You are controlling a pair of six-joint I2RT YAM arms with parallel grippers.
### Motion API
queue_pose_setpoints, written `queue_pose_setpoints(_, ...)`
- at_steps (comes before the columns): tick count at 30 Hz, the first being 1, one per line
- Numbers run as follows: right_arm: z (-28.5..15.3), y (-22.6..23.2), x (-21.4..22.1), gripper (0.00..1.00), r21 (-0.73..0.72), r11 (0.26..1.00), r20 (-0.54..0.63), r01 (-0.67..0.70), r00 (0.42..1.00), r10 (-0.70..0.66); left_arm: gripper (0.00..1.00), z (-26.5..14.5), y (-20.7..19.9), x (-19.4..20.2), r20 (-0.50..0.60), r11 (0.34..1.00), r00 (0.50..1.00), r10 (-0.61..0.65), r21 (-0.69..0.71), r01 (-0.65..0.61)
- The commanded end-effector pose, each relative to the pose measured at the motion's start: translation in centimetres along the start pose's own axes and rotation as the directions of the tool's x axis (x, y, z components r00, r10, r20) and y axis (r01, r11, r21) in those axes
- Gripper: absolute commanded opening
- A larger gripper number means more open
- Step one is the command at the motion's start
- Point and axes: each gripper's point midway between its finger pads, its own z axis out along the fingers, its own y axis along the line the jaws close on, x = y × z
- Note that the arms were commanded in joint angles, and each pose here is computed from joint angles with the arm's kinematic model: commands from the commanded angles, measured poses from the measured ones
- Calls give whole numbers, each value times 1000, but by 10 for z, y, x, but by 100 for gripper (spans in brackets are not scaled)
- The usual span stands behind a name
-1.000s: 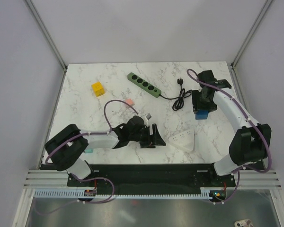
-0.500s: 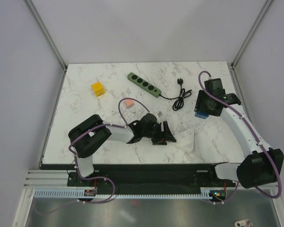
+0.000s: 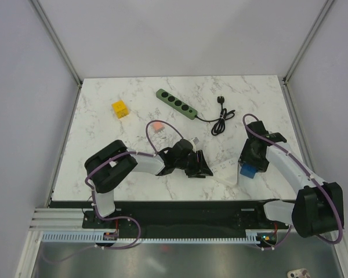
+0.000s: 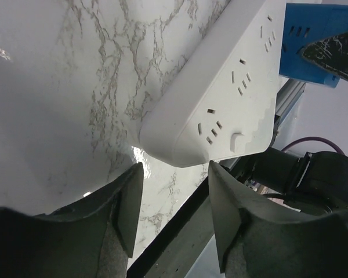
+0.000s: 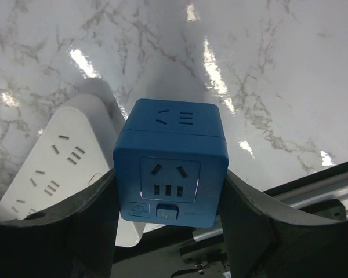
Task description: Insert the plug
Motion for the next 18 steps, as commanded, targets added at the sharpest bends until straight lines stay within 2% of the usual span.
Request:
queue_pose_setpoints(1,-12,25,5,0,-138,989,12,-55,998,57,52,-1,-12,-2,-1,999,999,41,31,-41)
queue_pose_setpoints(5,-17,57,12,0,-286,956,28,-59,997,70,42,-4,-11,-9,24,997,997,76,23,-77)
queue_pose_setpoints(9,-14,64,11,0,-306,946,28,-110,992,125,35,-5,-9,-28,49,993,991,122,-13,-121)
queue_pose_setpoints(15,-14,79,-4,0,-350,922,51,-163,980,192,34,-16,1,-71,98,987,985,143,-93,-134)
queue_pose_setpoints(17,-13,80,-10,0,-344,929,74,-138,982,173,36,-20,0,-76,96,985,984,147,-103,-137)
queue_pose_setpoints(18,-8,79,-11,0,-320,940,75,-118,986,150,42,-21,-1,-77,98,985,984,148,-109,-137)
